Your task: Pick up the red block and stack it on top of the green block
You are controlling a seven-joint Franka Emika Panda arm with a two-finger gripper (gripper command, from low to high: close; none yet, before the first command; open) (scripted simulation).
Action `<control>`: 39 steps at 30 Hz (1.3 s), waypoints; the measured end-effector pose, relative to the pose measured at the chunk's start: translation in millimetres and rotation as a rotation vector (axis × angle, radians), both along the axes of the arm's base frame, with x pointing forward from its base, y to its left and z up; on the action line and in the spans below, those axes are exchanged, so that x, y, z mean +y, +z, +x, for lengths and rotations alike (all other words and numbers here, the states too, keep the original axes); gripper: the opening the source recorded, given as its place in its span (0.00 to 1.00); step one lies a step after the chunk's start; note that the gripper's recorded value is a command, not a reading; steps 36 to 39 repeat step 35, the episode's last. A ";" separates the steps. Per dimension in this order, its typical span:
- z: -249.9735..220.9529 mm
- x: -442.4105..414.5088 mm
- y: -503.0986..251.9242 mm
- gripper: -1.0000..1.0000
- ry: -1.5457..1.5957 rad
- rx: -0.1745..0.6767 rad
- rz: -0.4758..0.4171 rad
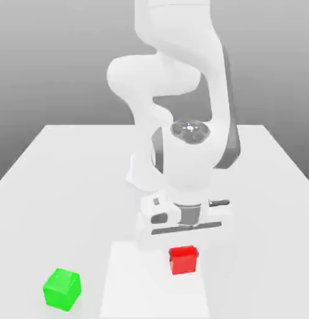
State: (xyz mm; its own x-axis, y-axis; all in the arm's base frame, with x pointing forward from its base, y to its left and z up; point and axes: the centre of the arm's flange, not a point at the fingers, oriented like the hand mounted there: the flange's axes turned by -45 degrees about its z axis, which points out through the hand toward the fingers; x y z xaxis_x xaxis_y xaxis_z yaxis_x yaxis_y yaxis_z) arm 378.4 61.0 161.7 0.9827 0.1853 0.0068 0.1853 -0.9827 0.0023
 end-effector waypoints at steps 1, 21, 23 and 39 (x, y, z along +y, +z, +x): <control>0.7 0.1 6.3 0.00 0.000 -0.001 0.000; 59.5 -166.5 73.9 0.00 -0.095 0.008 -0.007; 63.5 -194.2 78.1 0.00 -0.102 0.008 -0.004; 68.4 -239.5 27.2 1.00 -0.105 0.007 0.002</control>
